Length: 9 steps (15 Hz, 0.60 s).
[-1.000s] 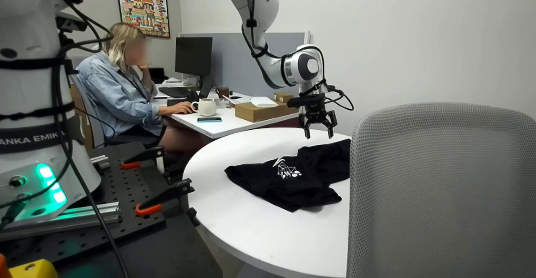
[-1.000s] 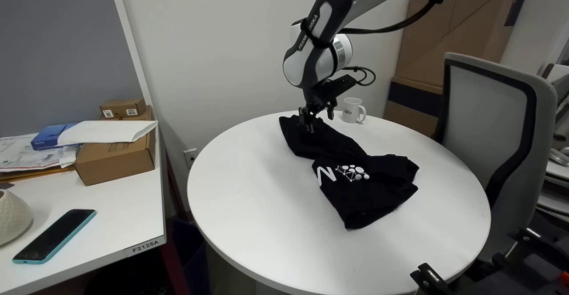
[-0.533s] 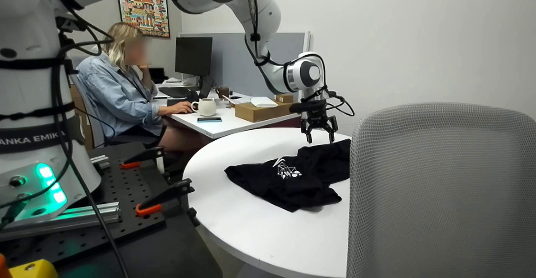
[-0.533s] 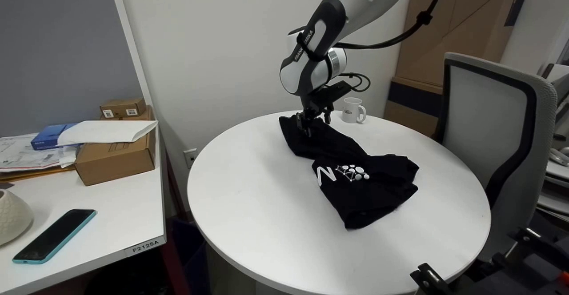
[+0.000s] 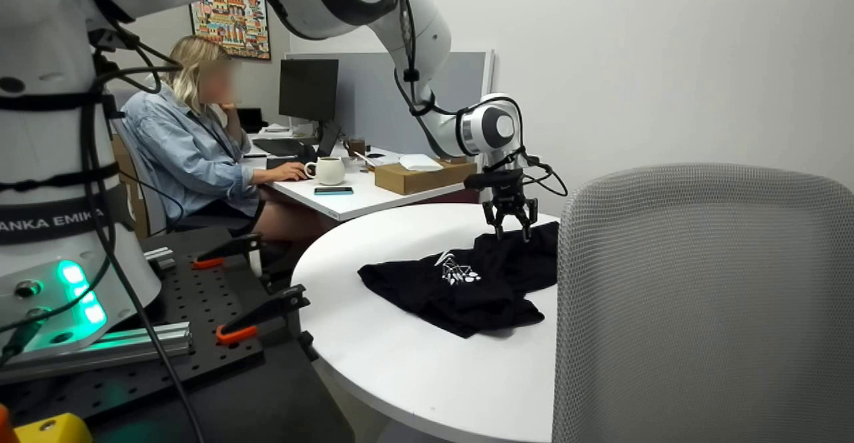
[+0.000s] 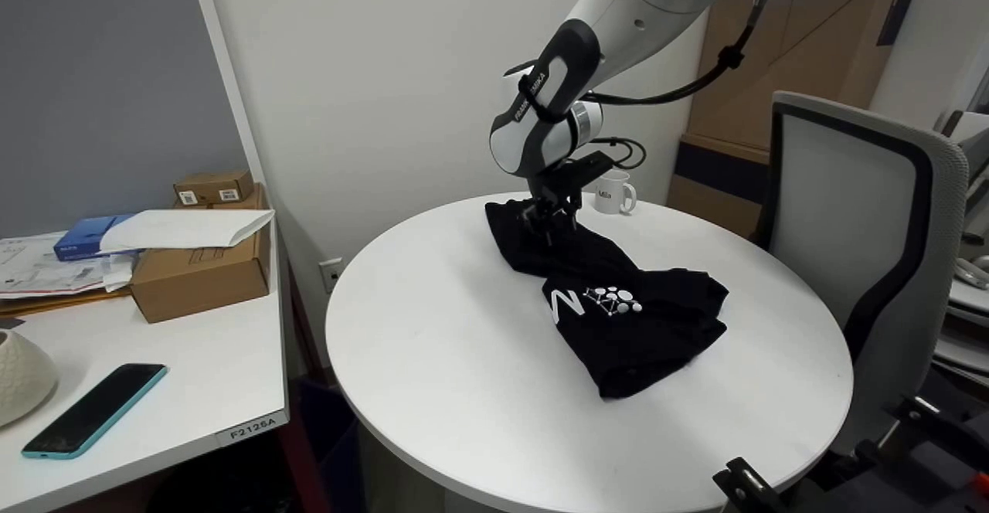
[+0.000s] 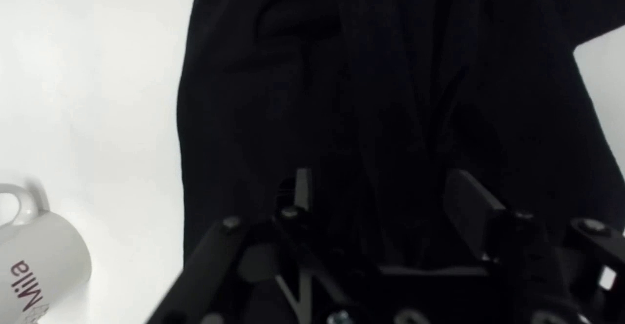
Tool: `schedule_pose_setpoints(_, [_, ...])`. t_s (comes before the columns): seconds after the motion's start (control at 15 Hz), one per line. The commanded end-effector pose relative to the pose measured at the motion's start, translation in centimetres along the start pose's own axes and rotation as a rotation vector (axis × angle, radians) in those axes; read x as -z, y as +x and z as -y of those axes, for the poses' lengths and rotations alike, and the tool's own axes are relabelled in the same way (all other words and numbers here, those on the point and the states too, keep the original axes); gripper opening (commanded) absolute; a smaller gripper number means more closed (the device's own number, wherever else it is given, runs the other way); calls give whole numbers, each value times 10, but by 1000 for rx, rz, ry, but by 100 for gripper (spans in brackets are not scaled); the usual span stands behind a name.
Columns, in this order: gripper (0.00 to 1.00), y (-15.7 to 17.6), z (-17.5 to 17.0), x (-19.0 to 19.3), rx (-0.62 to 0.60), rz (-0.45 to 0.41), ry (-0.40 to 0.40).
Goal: Fold the t-shirt
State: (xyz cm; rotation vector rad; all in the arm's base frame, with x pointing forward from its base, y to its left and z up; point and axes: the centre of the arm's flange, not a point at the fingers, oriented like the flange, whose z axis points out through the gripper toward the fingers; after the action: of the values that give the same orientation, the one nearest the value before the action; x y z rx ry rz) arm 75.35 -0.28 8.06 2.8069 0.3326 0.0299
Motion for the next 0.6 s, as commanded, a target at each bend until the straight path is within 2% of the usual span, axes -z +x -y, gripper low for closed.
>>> schedule_pose_setpoints(0.0, [39,5,-1,-13,4,19,16])
schedule_pose_setpoints(0.27, [7,-1,-1,-11,5,25,16])
schedule_pose_setpoints(0.33, [2,-1,-4,-8,2,22,13])
schedule_pose_setpoints(0.53, [0,-4,-19,5,-16,11,2])
